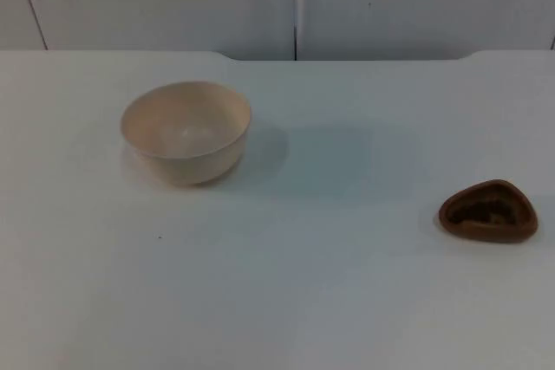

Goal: Pick up the bowl with the left hand and pour the coffee beans from the cup into the bowl with the right hand.

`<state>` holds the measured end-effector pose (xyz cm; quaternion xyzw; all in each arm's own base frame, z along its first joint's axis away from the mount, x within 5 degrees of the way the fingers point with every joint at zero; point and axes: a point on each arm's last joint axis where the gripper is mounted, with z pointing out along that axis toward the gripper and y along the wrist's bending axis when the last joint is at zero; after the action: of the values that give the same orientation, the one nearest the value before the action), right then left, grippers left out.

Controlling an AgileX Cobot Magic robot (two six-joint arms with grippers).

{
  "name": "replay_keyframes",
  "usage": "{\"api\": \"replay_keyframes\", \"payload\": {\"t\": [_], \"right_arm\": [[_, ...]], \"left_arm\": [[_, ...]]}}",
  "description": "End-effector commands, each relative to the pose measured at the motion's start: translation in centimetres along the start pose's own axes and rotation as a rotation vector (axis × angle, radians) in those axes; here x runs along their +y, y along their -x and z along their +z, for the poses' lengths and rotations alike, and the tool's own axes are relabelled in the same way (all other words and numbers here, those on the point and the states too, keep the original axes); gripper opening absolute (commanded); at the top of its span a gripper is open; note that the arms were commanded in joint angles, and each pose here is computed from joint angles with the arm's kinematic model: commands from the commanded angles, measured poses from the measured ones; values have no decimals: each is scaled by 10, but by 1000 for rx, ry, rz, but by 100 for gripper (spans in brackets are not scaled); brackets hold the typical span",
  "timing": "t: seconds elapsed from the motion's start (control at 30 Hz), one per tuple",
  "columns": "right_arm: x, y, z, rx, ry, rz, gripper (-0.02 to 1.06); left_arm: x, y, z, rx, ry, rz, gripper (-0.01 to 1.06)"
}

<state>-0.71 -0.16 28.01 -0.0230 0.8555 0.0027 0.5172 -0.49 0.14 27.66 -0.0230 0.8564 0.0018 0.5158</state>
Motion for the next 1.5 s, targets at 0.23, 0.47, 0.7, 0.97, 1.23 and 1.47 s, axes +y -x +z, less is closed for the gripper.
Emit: {"api": "replay_keyframes", "payload": {"t": [0.23, 0.47, 0.7, 0.97, 1.23, 1.47], "right_arm": [[0, 0, 0, -9, -8, -3, 105], [0, 0, 0, -9, -8, -3, 105], [0, 0, 0, -9, -8, -3, 105], [0, 0, 0, -9, -10, -5, 105], [0, 0, 0, -9, -10, -5, 105], [0, 0, 0, -9, -10, -5, 105]], "left_arm": [[0, 1, 5, 40, 3, 2, 105], [-1, 2, 8, 60, -2, -1, 105], [-4, 16, 10, 47, -28, -17, 105], [-6, 44, 13, 9, -51, -26, 105], [-9, 68, 11, -10, -75, -13, 105], [-14, 85, 9, -20, -123, -32, 105]]}}
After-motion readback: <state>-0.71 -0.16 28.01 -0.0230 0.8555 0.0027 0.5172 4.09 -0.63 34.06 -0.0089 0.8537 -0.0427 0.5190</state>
